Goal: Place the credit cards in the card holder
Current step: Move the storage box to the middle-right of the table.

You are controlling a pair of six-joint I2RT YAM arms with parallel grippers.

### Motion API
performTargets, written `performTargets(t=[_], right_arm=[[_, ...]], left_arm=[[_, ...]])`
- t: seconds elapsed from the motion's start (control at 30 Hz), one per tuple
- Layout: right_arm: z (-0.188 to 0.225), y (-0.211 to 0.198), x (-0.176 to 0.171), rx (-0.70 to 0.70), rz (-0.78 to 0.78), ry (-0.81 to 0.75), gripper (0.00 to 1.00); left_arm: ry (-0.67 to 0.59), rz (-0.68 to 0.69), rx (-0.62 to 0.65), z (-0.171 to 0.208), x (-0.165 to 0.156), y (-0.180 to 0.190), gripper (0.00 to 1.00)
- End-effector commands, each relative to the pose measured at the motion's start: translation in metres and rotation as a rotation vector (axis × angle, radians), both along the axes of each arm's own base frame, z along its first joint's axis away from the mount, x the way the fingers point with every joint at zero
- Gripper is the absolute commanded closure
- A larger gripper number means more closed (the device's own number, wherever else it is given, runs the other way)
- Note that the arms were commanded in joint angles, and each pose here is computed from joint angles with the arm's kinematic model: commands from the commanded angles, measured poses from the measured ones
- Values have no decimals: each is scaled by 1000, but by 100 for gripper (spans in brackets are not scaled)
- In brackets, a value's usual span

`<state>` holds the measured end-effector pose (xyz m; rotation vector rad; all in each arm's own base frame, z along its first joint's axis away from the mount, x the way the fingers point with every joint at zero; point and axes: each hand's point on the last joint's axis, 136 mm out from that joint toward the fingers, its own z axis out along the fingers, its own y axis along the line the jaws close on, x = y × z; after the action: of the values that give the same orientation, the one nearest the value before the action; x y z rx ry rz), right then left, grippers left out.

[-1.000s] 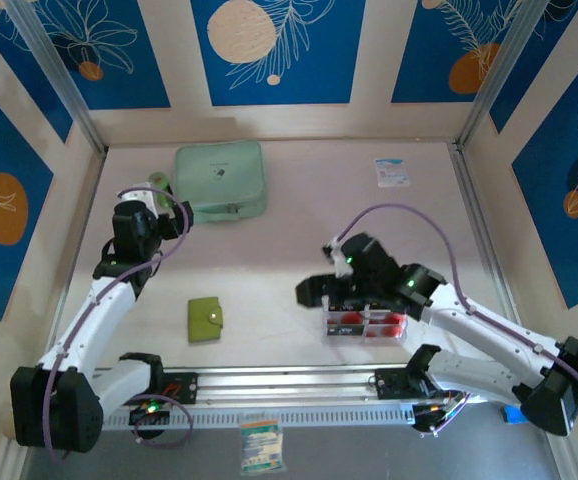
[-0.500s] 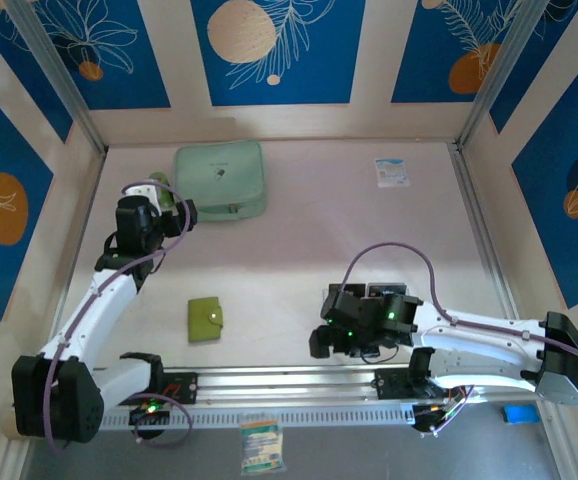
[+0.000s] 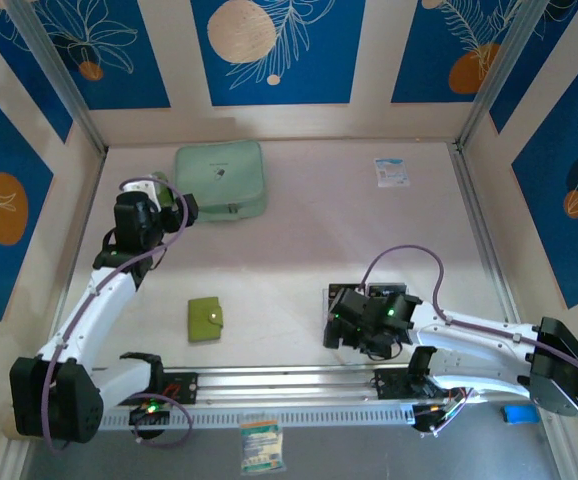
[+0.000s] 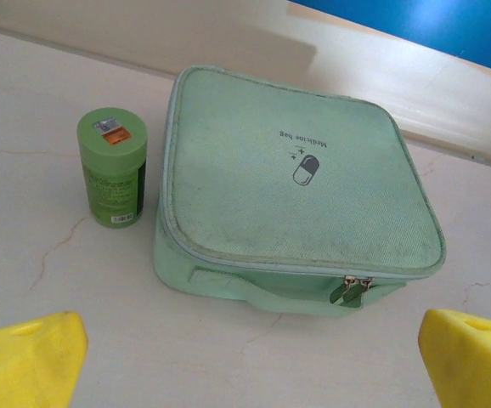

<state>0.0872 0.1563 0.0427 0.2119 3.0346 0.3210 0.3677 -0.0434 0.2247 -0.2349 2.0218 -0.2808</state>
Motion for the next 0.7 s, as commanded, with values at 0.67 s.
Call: performTargets(t=[0.67], right_arm=[[-2, 1, 61, 52, -93, -170, 5]], left_arm=[[-18, -37, -33, 10, 0, -18, 0]])
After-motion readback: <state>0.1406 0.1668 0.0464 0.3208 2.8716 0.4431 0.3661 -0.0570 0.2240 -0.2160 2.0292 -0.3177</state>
